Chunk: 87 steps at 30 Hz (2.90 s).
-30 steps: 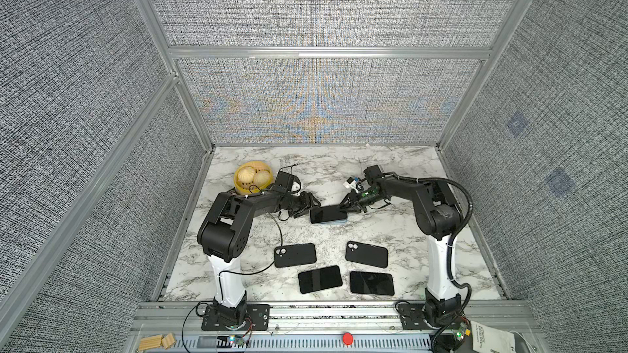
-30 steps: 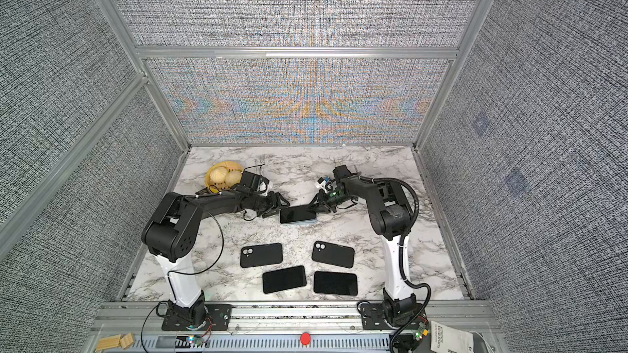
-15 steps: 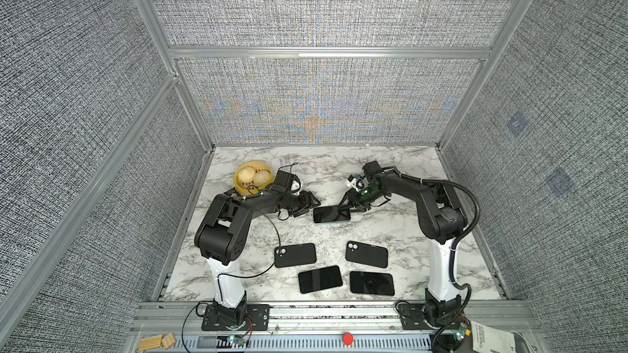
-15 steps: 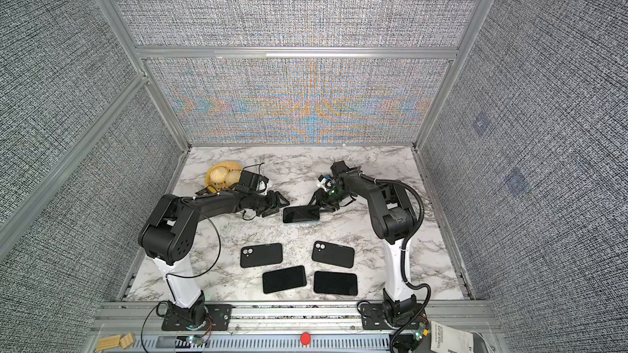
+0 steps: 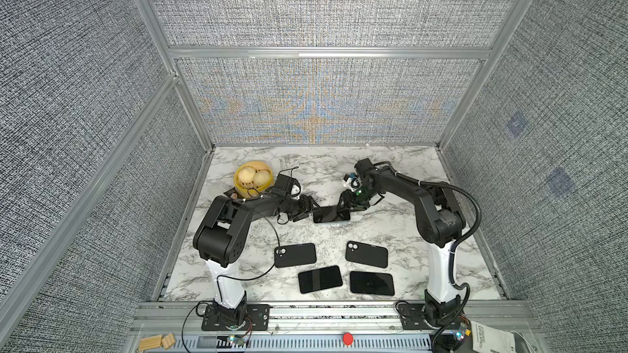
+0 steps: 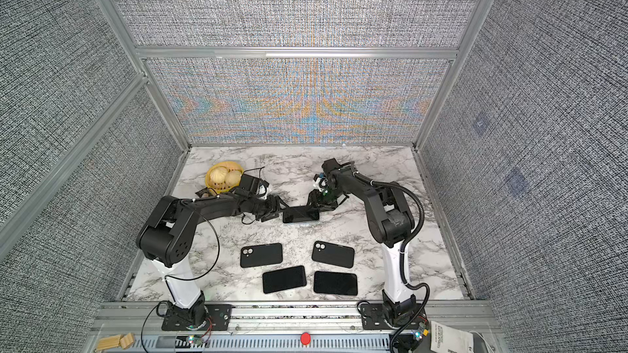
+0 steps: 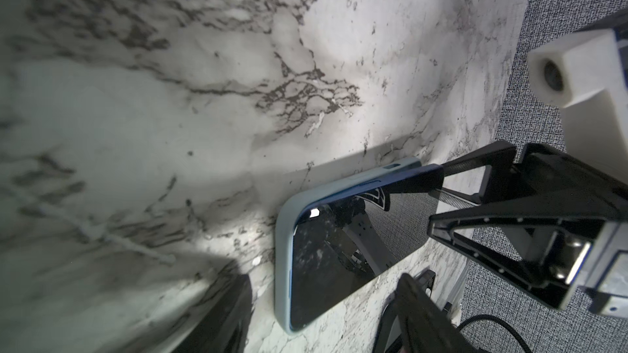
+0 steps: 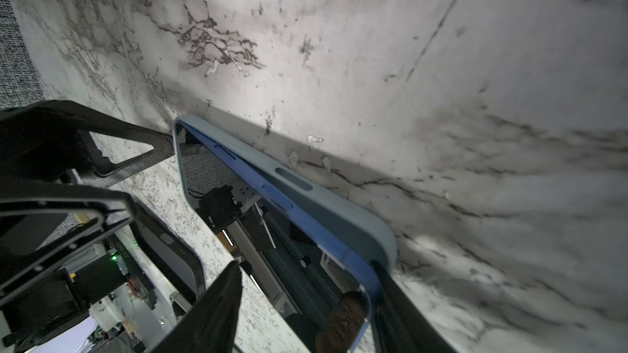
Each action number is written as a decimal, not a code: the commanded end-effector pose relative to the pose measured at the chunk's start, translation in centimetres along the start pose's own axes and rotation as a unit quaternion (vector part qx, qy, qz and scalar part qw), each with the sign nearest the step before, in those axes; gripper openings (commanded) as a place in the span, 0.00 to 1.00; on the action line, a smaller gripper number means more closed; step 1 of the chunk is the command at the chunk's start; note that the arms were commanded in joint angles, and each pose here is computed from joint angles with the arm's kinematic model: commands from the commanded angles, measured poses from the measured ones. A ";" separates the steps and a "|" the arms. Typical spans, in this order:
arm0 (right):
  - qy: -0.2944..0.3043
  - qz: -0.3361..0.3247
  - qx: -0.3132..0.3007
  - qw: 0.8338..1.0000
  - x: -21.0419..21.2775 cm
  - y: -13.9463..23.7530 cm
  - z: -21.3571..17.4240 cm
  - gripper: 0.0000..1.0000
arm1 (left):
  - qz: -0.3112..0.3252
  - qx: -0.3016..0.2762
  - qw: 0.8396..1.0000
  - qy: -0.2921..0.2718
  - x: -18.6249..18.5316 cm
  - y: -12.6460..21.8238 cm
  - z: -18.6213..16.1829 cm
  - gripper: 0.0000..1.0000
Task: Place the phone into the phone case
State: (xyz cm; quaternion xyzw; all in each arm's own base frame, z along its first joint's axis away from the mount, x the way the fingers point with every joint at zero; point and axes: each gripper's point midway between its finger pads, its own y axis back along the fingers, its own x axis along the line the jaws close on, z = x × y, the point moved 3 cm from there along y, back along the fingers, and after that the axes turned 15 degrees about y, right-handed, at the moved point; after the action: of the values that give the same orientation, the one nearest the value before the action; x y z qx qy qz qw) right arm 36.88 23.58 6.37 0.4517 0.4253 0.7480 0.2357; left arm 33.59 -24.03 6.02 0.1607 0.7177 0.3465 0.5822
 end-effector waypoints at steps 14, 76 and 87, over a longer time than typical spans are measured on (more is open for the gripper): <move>0.011 -0.057 0.011 0.998 -0.5 1.2 -0.3 0.71 | -0.004 0.019 1.000 -0.012 0.2 0.4 -1.1 0.69; -0.015 -0.023 0.000 1.000 0.1 -0.7 -4.7 0.12 | 0.011 0.059 0.998 -0.016 0.3 -1.7 -2.3 0.52; -0.015 -0.017 0.002 1.000 0.4 -1.7 -4.8 0.10 | 0.011 0.061 0.998 -0.015 0.7 -1.9 -2.4 0.52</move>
State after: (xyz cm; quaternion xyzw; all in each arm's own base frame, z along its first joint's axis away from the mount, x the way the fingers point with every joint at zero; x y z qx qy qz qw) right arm 32.98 21.48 5.06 0.4581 0.4299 0.7276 0.2756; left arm 31.65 -25.31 4.94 0.2055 0.7292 0.3131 0.5728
